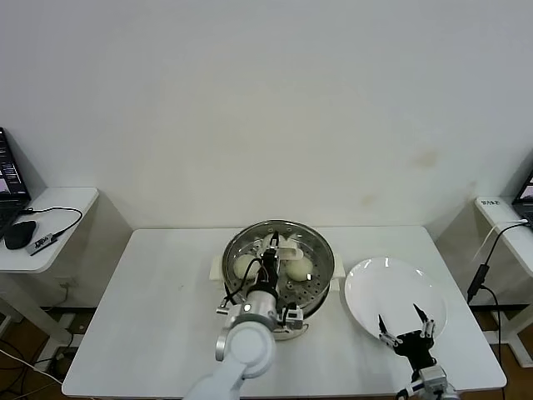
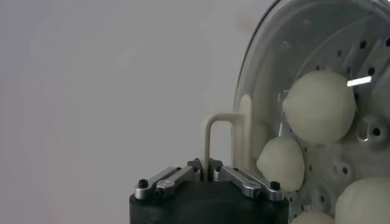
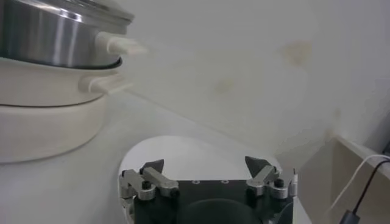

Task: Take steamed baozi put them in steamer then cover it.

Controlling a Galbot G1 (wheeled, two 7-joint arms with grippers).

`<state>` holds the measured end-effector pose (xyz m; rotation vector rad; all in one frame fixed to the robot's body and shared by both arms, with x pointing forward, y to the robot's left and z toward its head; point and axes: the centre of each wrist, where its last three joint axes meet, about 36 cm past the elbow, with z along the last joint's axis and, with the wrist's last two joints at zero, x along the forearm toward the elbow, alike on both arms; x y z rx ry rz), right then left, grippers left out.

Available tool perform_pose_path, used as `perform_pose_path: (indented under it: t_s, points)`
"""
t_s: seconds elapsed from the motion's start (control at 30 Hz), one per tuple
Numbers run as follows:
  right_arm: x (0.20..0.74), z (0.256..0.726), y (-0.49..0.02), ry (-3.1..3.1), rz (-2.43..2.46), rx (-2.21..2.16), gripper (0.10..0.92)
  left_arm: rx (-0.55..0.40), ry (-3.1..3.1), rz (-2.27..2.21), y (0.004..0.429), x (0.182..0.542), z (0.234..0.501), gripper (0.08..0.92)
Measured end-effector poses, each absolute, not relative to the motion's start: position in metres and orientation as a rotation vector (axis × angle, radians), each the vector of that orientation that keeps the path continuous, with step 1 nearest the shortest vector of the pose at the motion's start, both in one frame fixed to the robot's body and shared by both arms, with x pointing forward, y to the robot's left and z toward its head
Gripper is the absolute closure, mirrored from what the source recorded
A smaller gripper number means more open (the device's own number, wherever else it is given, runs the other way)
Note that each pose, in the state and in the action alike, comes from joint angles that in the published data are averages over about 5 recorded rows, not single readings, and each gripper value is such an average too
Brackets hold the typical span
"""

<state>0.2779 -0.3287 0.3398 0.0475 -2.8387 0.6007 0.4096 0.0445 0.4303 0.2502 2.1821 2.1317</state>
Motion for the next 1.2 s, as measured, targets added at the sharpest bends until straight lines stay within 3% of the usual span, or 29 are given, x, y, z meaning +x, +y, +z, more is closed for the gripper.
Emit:
perform_pose_path:
  t_s: [0.37, 0.47, 0.87, 1.2]
  points:
    - [0.277, 0.339, -0.328, -2.836, 0.601, 0.053, 0.200, 0.257, 2.191, 2.126, 0.045, 0.411, 0.430, 0.858]
    - [0.277, 0.340, -0.327, -2.835, 0.602, 0.054, 0.200, 0.258, 2.196, 2.118, 0.045, 0.408, 0.431, 0.817]
    - [0.277, 0.341, -0.326, -2.834, 0.606, 0.057, 0.200, 0.254, 2.205, 2.071, 0.060, 0.386, 0.438, 0.455]
    - [0.273, 0.341, -0.327, -2.827, 0.617, 0.061, 0.200, 0.275, 2.225, 1.942, 0.097, 0.340, 0.453, 0.196]
